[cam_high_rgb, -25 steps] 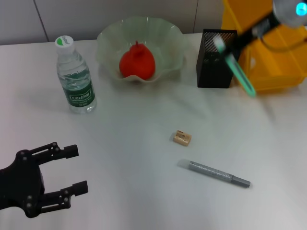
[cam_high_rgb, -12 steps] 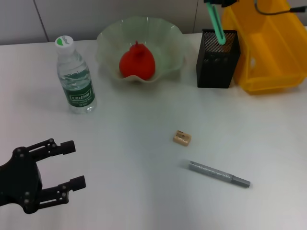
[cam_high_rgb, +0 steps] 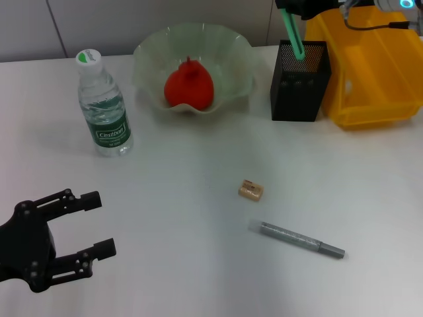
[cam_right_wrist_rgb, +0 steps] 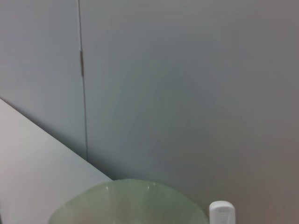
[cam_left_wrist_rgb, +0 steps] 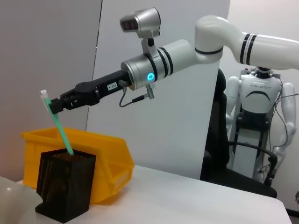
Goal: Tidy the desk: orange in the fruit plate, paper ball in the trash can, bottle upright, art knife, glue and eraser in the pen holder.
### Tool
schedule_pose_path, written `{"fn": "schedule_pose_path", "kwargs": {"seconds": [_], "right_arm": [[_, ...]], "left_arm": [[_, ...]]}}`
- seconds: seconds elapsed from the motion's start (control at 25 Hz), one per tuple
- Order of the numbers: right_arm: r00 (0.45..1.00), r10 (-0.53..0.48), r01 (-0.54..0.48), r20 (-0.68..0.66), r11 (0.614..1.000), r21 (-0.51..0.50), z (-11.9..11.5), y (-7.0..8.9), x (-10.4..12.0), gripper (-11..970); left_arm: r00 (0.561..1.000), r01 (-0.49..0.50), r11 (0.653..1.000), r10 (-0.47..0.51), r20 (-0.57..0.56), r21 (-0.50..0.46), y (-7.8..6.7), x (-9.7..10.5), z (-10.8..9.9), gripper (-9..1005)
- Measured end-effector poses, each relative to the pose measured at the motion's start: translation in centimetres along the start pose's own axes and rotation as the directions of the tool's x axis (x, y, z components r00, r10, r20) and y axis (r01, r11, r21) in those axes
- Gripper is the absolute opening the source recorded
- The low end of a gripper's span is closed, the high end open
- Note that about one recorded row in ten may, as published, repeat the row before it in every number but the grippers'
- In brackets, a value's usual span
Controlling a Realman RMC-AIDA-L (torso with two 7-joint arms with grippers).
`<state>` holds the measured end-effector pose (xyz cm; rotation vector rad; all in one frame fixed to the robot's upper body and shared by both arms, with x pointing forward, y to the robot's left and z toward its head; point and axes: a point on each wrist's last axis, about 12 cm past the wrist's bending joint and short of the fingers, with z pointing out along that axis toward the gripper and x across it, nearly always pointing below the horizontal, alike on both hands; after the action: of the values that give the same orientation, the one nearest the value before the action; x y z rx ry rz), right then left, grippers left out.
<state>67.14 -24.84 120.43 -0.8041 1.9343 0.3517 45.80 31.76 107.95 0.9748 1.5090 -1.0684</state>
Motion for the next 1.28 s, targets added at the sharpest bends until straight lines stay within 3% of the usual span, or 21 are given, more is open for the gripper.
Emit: {"fn": "schedule_pose_path", "kwargs": {"seconds": [0.28, 0.92, 1.16, 1.28], "right_arm": [[1.000, 0.008, -0.007, -0.020, 1.000, 0.025, 1.1, -0.1, 1.8, 185], [0.996, 0.083, -0.081, -0.031, 0.995, 0.050, 1.5, 0.0, 3.6, 191], [0.993, 0.112, -0.111, -0.041, 0.994, 0.017, 0.3, 0.3, 2.9, 411], [0.989, 0.117, -0.123, -0.094, 0.990, -0.068, -1.1, 1.8, 1.3, 511]], "left_arm": [[1.000, 0.020, 1.000, -0.020, 0.009, 0.008, -0.2, 0.0, 0.0, 769], [1.000, 0.018, 1.000, -0.018, 0.019, 0.013, -0.2, -0.1, 0.3, 769], [1.000, 0.017, 1.000, -0.017, 0.017, 0.014, -0.2, -0.1, 0.2, 769], [1.000, 0.014, 1.000, -0.014, 0.017, 0.013, -0.2, -0.1, 0.1, 769]]}}
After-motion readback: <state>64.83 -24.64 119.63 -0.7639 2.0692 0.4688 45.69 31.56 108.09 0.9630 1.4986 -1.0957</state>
